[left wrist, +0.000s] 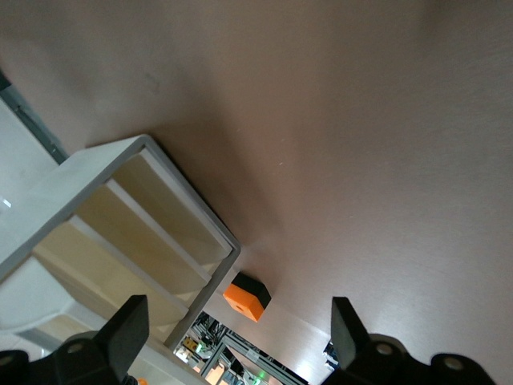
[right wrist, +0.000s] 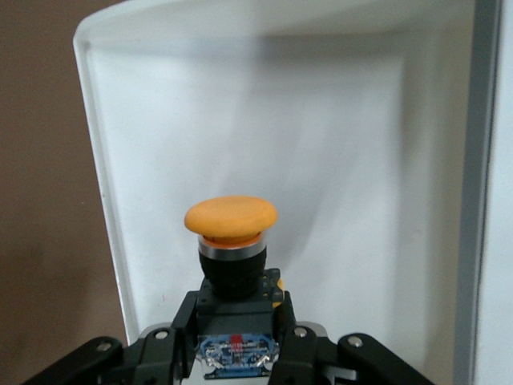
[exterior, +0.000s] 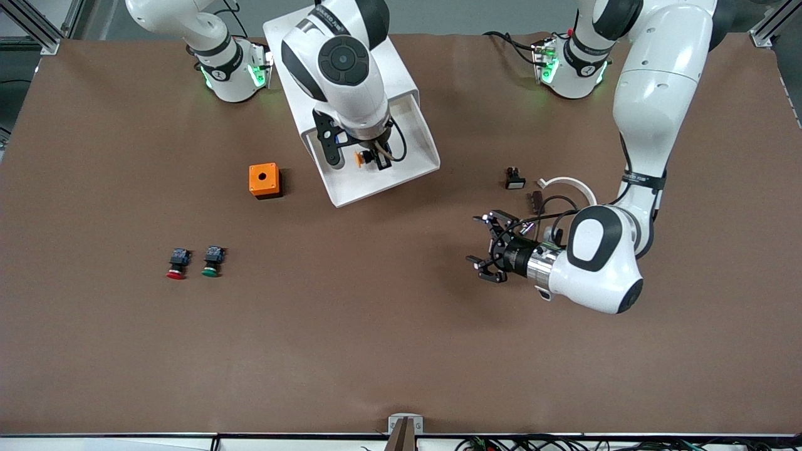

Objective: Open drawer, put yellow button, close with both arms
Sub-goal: 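Lower the yellow button into the open drawer and open the right gripper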

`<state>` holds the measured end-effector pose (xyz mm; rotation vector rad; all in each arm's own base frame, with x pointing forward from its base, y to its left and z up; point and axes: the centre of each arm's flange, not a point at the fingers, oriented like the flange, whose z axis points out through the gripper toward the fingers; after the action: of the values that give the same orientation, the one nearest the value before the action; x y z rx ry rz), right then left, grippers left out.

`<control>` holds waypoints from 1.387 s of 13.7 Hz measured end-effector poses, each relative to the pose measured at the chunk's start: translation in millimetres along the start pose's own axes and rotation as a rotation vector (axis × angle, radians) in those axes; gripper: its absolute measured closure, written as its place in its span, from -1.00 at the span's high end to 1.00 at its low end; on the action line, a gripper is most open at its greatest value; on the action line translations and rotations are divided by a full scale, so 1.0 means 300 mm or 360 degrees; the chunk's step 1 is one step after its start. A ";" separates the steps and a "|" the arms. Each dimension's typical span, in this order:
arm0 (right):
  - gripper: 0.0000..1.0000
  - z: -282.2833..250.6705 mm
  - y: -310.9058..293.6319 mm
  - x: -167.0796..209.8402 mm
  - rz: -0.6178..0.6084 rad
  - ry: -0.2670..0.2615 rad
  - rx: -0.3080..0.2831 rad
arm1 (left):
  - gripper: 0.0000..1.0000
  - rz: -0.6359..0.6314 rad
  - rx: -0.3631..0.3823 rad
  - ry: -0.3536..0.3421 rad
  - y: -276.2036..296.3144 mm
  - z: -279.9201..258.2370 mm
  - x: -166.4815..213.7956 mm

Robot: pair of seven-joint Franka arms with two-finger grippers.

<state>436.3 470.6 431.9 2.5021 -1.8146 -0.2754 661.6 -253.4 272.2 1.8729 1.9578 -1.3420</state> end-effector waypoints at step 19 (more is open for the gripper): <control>1.00 -0.211 -0.048 0.126 -0.0025 0.0033 -0.0114 | 1.00 0.0551 -0.0002 0.0591 -0.006 -0.034 0.023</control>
<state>471.7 434.7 487.6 2.4628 -1.7457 -0.3088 663.4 -241.3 274.9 2.4609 1.6523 -0.9484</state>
